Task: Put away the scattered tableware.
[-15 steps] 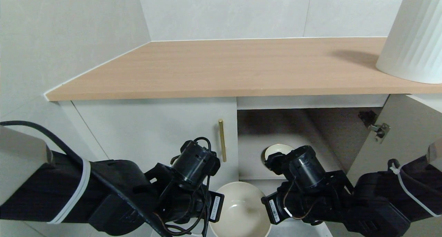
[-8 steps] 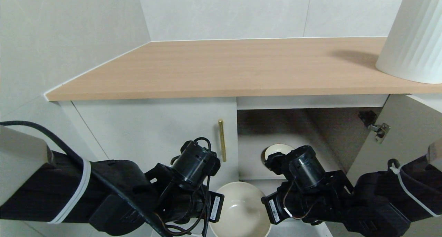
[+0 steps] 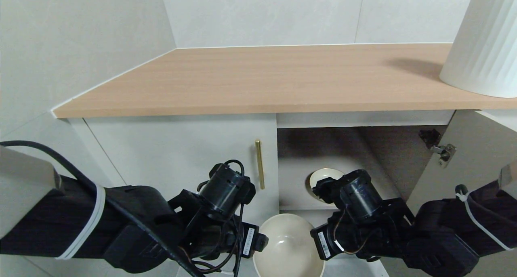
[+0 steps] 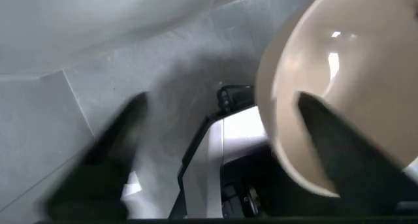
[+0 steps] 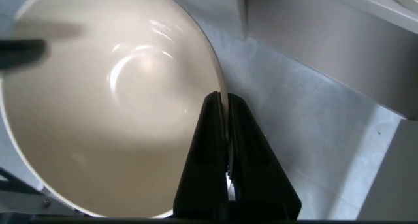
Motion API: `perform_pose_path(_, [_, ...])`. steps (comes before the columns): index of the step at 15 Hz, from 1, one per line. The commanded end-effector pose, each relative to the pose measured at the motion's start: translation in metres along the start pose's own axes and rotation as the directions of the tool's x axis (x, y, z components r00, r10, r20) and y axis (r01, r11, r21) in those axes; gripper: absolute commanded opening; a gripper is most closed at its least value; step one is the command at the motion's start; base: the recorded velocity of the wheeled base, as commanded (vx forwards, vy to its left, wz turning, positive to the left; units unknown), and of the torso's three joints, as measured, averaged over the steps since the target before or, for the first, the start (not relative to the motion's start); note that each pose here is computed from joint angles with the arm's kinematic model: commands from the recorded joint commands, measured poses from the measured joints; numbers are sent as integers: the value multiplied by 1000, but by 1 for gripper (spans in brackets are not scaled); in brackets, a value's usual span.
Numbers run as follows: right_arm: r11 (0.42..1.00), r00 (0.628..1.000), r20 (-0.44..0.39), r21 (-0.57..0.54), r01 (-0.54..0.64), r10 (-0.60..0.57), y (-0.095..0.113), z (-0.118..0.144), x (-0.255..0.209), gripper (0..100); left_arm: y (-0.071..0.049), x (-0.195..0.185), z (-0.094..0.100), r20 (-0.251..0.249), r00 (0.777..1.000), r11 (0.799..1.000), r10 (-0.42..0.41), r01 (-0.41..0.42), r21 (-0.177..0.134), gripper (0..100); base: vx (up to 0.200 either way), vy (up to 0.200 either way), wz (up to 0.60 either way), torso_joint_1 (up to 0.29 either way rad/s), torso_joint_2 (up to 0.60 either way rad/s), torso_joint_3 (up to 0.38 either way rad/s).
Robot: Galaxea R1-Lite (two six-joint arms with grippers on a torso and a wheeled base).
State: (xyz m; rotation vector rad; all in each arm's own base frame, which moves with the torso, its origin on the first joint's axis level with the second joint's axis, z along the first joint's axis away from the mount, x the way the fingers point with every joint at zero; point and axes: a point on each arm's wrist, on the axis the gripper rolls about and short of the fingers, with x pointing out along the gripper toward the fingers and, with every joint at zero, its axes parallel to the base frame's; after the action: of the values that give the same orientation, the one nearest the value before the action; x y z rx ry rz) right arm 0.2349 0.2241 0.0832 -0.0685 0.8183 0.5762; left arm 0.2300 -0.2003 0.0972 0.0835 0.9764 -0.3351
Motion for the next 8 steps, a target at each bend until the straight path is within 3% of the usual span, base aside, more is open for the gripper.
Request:
perform_pose_path(1, [1000, 1000, -1, -1, -5, 5, 0, 0, 0, 0, -1, -2, 2, 16, 1000, 1000, -3, 3, -8, 100, 0, 0, 0, 0, 0, 0])
perform_pose_path(3, [1000, 1000, -9, -4, 1, -1, -1, -1, 1, 0, -1, -2, 5, 47, 999, 1000, 4, -3, -22, 100, 0, 0, 0, 0, 0, 0])
perform_pose_path(8, [995, 993, -59, 11, 102, -101, -18, -3, 8, 0, -1, -2, 5, 51, 999, 1000, 4, -2, -26, 100, 0, 0, 0, 0, 0, 0])
